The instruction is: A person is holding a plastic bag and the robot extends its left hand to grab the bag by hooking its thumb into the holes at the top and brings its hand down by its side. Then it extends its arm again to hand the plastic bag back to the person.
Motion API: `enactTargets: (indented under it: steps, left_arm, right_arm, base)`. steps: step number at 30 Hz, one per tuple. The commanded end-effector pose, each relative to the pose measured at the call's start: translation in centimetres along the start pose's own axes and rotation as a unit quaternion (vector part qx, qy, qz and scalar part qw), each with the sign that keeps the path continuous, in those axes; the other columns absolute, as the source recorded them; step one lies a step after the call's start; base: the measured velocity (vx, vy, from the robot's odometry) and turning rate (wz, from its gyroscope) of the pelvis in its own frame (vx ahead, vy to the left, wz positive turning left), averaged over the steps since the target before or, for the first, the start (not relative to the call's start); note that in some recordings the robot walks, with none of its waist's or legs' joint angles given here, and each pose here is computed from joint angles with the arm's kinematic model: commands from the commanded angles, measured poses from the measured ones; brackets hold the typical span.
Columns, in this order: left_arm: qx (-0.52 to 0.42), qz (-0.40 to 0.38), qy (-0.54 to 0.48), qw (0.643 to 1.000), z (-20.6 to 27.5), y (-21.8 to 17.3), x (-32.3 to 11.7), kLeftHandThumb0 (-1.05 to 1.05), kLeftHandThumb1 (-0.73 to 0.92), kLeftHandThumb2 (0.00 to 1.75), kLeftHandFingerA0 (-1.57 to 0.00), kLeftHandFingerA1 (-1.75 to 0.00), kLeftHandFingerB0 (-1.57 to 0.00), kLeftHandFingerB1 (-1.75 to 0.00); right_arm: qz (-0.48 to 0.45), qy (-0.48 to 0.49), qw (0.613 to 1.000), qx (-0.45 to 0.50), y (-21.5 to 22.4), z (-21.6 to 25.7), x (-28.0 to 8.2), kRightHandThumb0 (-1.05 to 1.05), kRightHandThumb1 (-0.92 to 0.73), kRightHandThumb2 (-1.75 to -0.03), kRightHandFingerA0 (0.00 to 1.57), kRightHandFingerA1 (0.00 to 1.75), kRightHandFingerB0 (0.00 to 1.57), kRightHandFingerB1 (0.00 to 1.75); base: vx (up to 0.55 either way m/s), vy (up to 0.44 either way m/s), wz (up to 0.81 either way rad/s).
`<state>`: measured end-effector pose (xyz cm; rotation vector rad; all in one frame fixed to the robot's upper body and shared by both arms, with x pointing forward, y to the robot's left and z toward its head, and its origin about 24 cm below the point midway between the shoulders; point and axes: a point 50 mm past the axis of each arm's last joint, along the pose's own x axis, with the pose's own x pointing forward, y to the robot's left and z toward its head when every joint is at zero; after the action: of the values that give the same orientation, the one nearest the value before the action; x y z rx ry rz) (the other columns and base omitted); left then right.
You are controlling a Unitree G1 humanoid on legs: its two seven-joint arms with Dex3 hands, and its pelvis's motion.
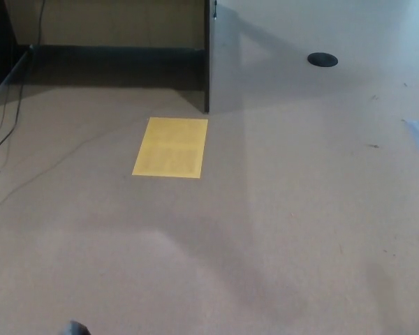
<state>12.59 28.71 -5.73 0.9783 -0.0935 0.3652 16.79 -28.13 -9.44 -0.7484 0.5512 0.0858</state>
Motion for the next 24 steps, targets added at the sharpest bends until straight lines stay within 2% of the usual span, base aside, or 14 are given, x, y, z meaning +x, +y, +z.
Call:
enactTargets:
  steps: [1, 2, 4, 6, 7, 10, 11, 13, 16, 17, 20, 22, 23, 24]
  left_arm:
    - [0.002, 0.033, -0.008, 0.999, -0.2, 1.0, 0.9, 0.02, 0.71, 0.75, -0.89, -1.59, -0.86, -1.09]
    - [0.001, 0.038, -0.014, 0.999, 0.0, 1.1, 1.1, 0.04, 0.69, 0.77, -0.89, -1.59, -0.88, -1.06]
    - [-0.009, 0.052, -0.032, 0.998, 0.4, 1.6, 1.8, 0.05, 0.69, 0.78, -0.86, -1.66, -0.8, -1.16]
    - [-0.024, 0.083, -0.062, 0.994, 1.3, 2.2, 3.1, 0.05, 0.66, 0.82, -0.88, -1.6, -0.85, -1.15]
    - [-0.04, 0.104, -0.088, 0.99, 2.1, 2.6, 4.0, 0.05, 0.65, 0.86, -0.92, -1.65, -0.86, -1.17]
    - [-0.061, 0.118, -0.113, 0.985, 3.3, 3.2, 5.3, 0.04, 0.67, 0.88, -0.9, -1.68, -0.81, -1.18]
    - [-0.073, 0.127, -0.13, 0.981, 4.2, 3.5, 6.1, 0.05, 0.63, 0.95, -0.87, -1.68, -0.76, -1.29]
    - [-0.097, 0.142, -0.159, 0.972, 5.8, 4.0, 7.2, 0.03, 0.62, 0.97, -0.91, -1.68, -0.79, -1.3]
    - [-0.099, 0.161, -0.198, 0.962, 7.9, 4.7, 8.5, 0.05, 0.63, 0.94, -0.96, -1.66, -0.8, -1.25]
    - [-0.108, 0.171, -0.225, 0.953, 9.6, 5.2, 9.8, 0.05, 0.58, 1.01, -0.96, -1.63, -0.82, -1.21]
    - [-0.127, 0.189, -0.264, 0.937, 12.3, 6.0, 11.5, 0.0, 0.66, 0.89, -0.98, -1.65, -0.82, -1.22]
    - [-0.13, 0.195, -0.279, 0.931, 13.7, 6.5, 12.5, -0.01, 0.63, 0.92, -0.99, -1.64, -0.83, -1.24]
    - [-0.124, 0.209, -0.295, 0.924, 15.2, 6.9, 13.6, -0.1, 0.6, 1.01, -0.93, -1.71, -0.75, -1.26]
    - [-0.124, 0.217, -0.308, 0.918, 16.8, 7.4, 14.6, -0.17, 0.56, 1.03, -1.09, -1.63, -0.78, -1.24]
  right_arm:
    - [-0.003, 0.006, 1.0, -0.008, -0.3, -0.2, 0.0, -0.27, -0.68, -0.6, 0.8, 0.65, 0.58, 0.43]
    - [-0.003, 0.009, 1.0, -0.006, -0.3, -0.4, -0.1, -0.27, -0.68, -0.6, 0.81, 0.65, 0.58, 0.43]
    - [-0.003, 0.007, 1.0, -0.002, -0.2, -0.5, -0.3, -0.24, -0.68, -0.59, 0.8, 0.69, 0.58, 0.44]
    - [-0.001, 0.008, 1.0, 0.001, -0.1, -0.5, -0.3, -0.25, -0.68, -0.6, 0.79, 0.73, 0.57, 0.43]
    - [-0.001, 0.009, 1.0, -0.001, -0.2, -0.5, -0.3, -0.25, -0.68, -0.6, 0.79, 0.73, 0.57, 0.43]
    - [-0.005, 0.004, 1.0, -0.008, -0.1, -0.5, -0.3, -0.24, -0.68, -0.59, 0.81, 0.72, 0.58, 0.43]
    - [-0.004, 0.007, 1.0, -0.007, -0.1, -0.6, -0.4, -0.26, -0.67, -0.59, 0.81, 0.69, 0.59, 0.43]
    - [-0.002, 0.011, 1.0, -0.008, 0.0, -0.8, -0.5, -0.26, -0.67, -0.59, 0.8, 0.7, 0.59, 0.43]
    - [0.003, 0.016, 1.0, -0.004, 0.2, -1.1, -0.7, -0.27, -0.68, -0.6, 0.78, 0.68, 0.58, 0.43]
    - [0.005, 0.019, 1.0, 0.0, 0.2, -1.1, -0.8, -0.27, -0.69, -0.6, 0.76, 0.62, 0.59, 0.43]
    - [0.005, 0.022, 1.0, -0.007, 0.2, -1.2, -0.8, -0.27, -0.68, -0.6, 0.78, 0.59, 0.58, 0.43]
    - [0.005, 0.022, 1.0, -0.011, 0.2, -1.1, -0.7, -0.28, -0.69, -0.61, 0.79, 0.58, 0.58, 0.43]
    - [0.004, 0.021, 1.0, -0.011, 0.2, -1.1, -0.7, -0.27, -0.68, -0.61, 0.79, 0.57, 0.59, 0.43]
    - [0.004, 0.02, 1.0, -0.01, 0.2, -1.0, -0.7, -0.27, -0.68, -0.6, 0.78, 0.58, 0.58, 0.43]
  base:
    - [0.0, 0.0, 0.0]
    - [0.0, 0.0, 0.0]
    - [0.0, 0.0, 0.0]
    - [0.0, 0.0, 0.0]
    - [0.0, 0.0, 0.0]
    - [0.0, 0.0, 0.0]
    - [0.0, 0.0, 0.0]
    - [0.0, 0.0, 0.0]
    - [0.0, 0.0, 0.0]
    - [0.0, 0.0, 0.0]
    - [0.0, 0.0, 0.0]
    - [0.0, 0.0, 0.0]
    - [0.0, 0.0, 0.0]
    - [0.0, 0.0, 0.0]
